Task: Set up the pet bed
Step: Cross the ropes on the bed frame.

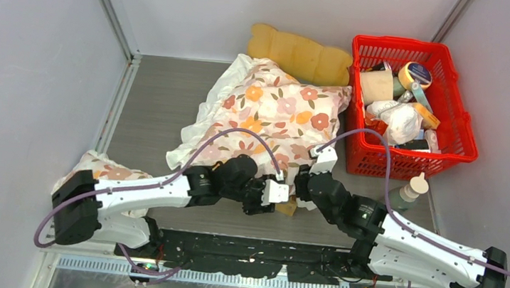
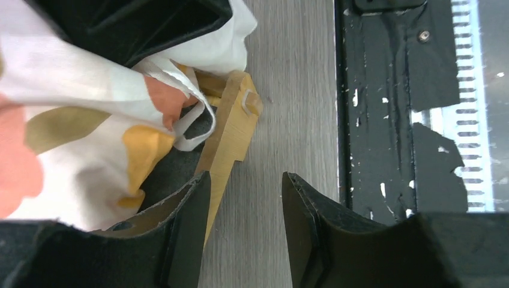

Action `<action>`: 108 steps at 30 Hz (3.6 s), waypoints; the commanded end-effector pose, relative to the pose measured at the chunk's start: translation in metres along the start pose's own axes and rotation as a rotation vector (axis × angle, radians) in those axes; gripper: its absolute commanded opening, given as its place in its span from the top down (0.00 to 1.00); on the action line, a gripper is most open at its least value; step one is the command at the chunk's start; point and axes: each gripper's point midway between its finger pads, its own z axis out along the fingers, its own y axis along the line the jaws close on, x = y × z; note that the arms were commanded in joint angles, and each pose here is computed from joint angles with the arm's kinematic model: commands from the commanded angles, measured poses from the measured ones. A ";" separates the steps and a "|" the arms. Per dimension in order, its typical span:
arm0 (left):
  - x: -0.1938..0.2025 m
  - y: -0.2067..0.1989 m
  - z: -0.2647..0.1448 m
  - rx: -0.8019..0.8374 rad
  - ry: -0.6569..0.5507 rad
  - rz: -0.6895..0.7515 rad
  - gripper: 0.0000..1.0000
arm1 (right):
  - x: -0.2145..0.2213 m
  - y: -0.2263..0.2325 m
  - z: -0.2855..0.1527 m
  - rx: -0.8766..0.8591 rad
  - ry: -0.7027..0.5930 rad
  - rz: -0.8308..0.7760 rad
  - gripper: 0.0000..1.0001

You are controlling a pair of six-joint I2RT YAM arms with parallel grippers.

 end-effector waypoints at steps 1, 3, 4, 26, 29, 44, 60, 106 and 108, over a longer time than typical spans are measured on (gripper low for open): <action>-0.010 0.012 0.011 0.011 0.029 0.124 0.49 | -0.010 0.006 -0.009 -0.060 -0.034 0.056 0.61; -0.009 0.019 0.016 -0.007 0.046 0.145 0.48 | -0.012 0.008 -0.015 -0.089 -0.036 0.077 0.55; -0.008 0.022 0.018 -0.015 0.061 0.157 0.48 | -0.013 0.009 -0.017 -0.096 -0.032 0.082 0.52; 0.006 0.034 0.007 0.074 0.164 0.014 1.00 | -0.055 0.008 -0.068 -0.230 -0.141 0.235 0.21; -0.022 0.064 -0.027 -0.001 -0.029 -0.064 1.00 | -0.039 0.006 -0.066 -0.244 -0.128 0.249 0.20; -0.051 0.090 -0.075 -0.096 -0.168 -0.102 1.00 | 0.050 0.037 -0.053 -0.469 0.034 0.380 0.43; -0.059 0.102 -0.098 -0.133 -0.209 -0.090 1.00 | 0.054 0.010 -0.036 -0.326 -0.042 0.595 0.27; -0.041 0.071 -0.101 0.089 -0.234 -0.109 1.00 | 0.007 0.105 0.030 -0.798 -0.539 -0.074 0.37; -0.041 0.071 -0.101 0.091 -0.230 -0.114 1.00 | 0.007 0.107 0.030 -0.805 -0.547 -0.095 0.38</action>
